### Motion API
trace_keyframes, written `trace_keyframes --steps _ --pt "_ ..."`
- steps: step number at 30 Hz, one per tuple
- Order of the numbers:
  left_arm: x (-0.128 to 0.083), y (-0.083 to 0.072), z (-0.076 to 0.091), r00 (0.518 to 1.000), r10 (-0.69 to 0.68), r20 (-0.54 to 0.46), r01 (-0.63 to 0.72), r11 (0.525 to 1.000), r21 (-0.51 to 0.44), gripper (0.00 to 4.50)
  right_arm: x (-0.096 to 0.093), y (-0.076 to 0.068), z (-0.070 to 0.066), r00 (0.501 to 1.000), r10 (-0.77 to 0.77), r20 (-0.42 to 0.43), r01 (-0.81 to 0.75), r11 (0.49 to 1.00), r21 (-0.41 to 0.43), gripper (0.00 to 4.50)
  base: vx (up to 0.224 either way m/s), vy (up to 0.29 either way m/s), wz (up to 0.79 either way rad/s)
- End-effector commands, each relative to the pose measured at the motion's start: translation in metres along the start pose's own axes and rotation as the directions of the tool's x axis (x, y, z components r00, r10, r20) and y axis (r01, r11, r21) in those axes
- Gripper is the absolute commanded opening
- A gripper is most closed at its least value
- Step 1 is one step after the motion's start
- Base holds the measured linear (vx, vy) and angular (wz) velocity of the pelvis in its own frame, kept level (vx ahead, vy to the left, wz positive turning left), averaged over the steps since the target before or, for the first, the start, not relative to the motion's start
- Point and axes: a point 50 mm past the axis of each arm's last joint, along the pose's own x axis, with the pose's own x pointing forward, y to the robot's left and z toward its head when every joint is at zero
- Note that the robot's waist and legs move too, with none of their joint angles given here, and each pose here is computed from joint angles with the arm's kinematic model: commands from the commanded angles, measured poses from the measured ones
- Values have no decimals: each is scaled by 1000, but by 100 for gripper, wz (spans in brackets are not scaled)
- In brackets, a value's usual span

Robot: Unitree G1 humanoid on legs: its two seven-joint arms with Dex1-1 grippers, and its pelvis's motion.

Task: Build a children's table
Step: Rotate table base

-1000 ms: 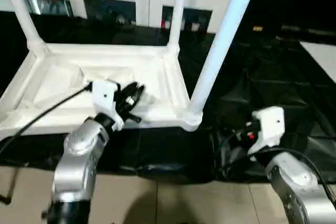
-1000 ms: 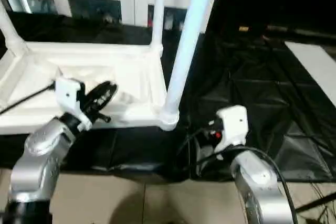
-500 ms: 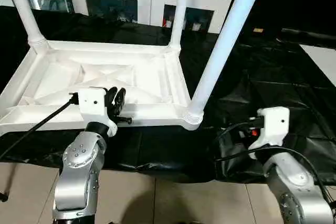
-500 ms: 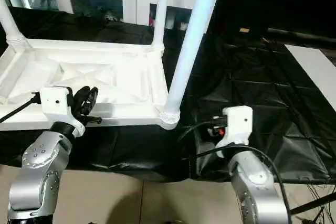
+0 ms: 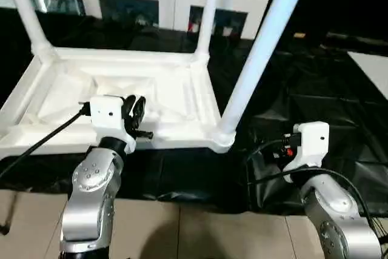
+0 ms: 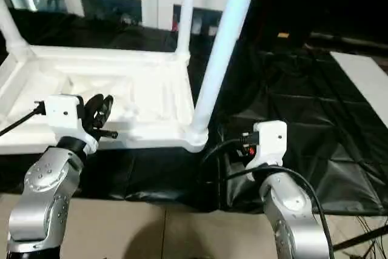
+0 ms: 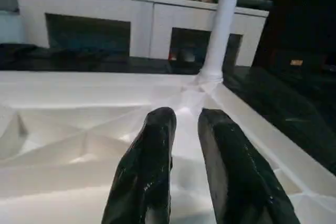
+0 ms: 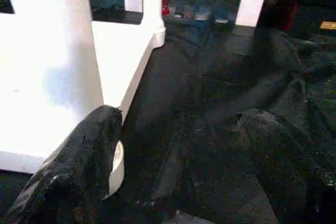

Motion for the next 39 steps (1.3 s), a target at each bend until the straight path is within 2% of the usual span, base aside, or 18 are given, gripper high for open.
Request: trace_keyframes --steps 1,9,17,21,24,27,29,31,35,37,38,39 --pt "3 -7 2 1000 -31 -1 31 1000 5 110 0 -2 1 1000 -3 -14 3 1000 9 389 0 0 0" --pt "3 -7 3 999 -33 -3 33 999 11 110 1 -1 0 1000 6 -13 -6 1000 -12 389 78 -2 -58" --pt "2 -4 3 1000 -28 -3 28 999 23 110 2 0 -1 998 45 -36 -47 998 -44 389 93 -1 5" --pt "0 -1 -1 999 -37 -34 38 998 41 110 2 0 -1 996 81 -42 -83 995 -56 389 38 34 10" --pt "-2 8 -2 990 -136 -43 139 988 70 110 1 -4 1 992 117 -48 -120 991 -61 389 0 0 0" --pt "-1 12 -5 981 -177 -81 184 979 84 110 2 -6 2 991 123 -48 -126 990 -66 389 -134 -1 -2" --pt "2 8 -7 934 -324 -151 341 934 104 110 5 -9 3 991 121 -49 -125 989 -80 389 -150 -18 1" --pt "-1 -3 -8 875 -444 -194 466 881 84 110 7 -11 4 992 120 -48 -124 988 -89 389 -109 -39 3" --pt "1 -12 -11 853 -476 -214 499 864 69 110 9 -10 5 990 134 -51 -139 985 -98 389 -61 -25 3" --pt "2 -22 -17 794 -547 -267 578 814 51 110 10 -8 5 983 175 -64 -181 978 -103 389 -34 -16 1" --pt "2 -26 -24 737 -586 -337 635 771 47 110 10 -7 4 977 202 -74 -209 972 -104 389 0 0 0" --pt "3 -26 -26 719 -595 -360 652 757 49 110 10 -7 4 974 211 -77 -218 970 -104 389 0 0 0"
